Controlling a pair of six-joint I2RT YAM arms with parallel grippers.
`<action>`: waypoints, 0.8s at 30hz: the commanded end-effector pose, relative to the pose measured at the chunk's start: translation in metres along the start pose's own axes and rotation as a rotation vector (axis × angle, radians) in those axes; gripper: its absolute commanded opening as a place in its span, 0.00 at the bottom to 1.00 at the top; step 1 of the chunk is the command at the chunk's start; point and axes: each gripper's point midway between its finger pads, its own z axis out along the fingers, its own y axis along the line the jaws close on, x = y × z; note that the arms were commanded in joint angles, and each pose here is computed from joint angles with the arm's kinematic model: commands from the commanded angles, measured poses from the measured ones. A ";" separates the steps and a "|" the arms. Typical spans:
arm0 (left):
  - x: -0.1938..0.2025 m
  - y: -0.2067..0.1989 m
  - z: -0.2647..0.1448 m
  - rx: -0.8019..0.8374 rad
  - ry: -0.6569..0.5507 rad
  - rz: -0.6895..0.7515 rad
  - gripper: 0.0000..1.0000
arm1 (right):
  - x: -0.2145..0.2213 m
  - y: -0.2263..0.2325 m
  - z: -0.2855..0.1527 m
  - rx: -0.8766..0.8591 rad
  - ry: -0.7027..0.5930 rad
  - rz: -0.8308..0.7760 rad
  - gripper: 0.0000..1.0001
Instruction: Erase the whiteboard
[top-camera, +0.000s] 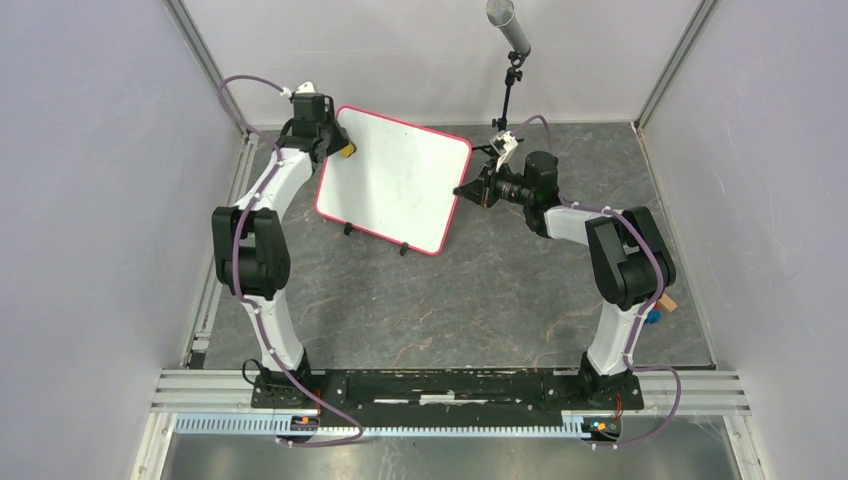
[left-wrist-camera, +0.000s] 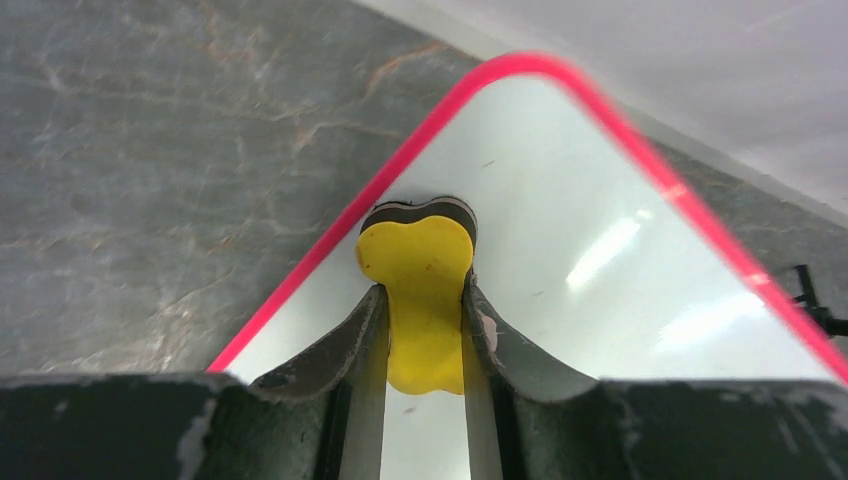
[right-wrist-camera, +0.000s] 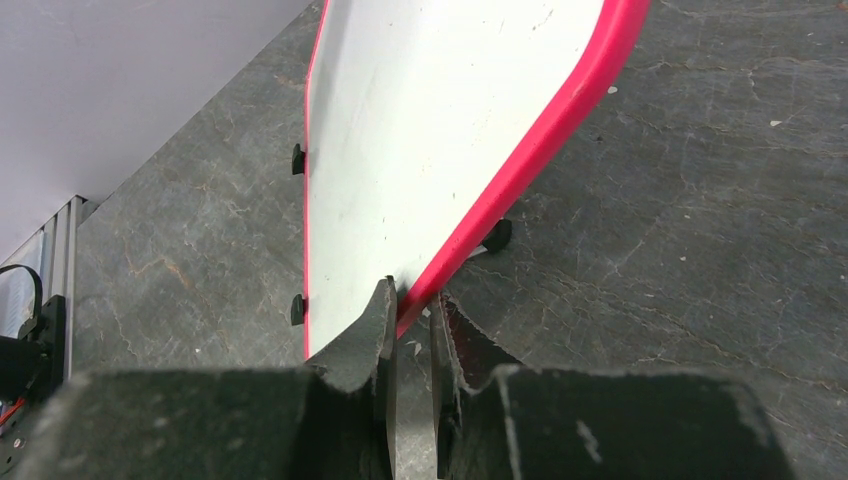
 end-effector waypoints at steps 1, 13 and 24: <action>0.045 0.034 -0.001 -0.048 0.124 -0.009 0.23 | -0.010 0.011 0.007 -0.041 -0.011 -0.095 0.00; -0.012 -0.055 -0.008 0.180 0.027 0.117 0.24 | -0.012 0.010 0.007 -0.038 -0.015 -0.098 0.00; 0.096 -0.111 -0.033 0.223 0.107 0.429 0.24 | -0.012 0.011 0.006 -0.036 -0.015 -0.099 0.00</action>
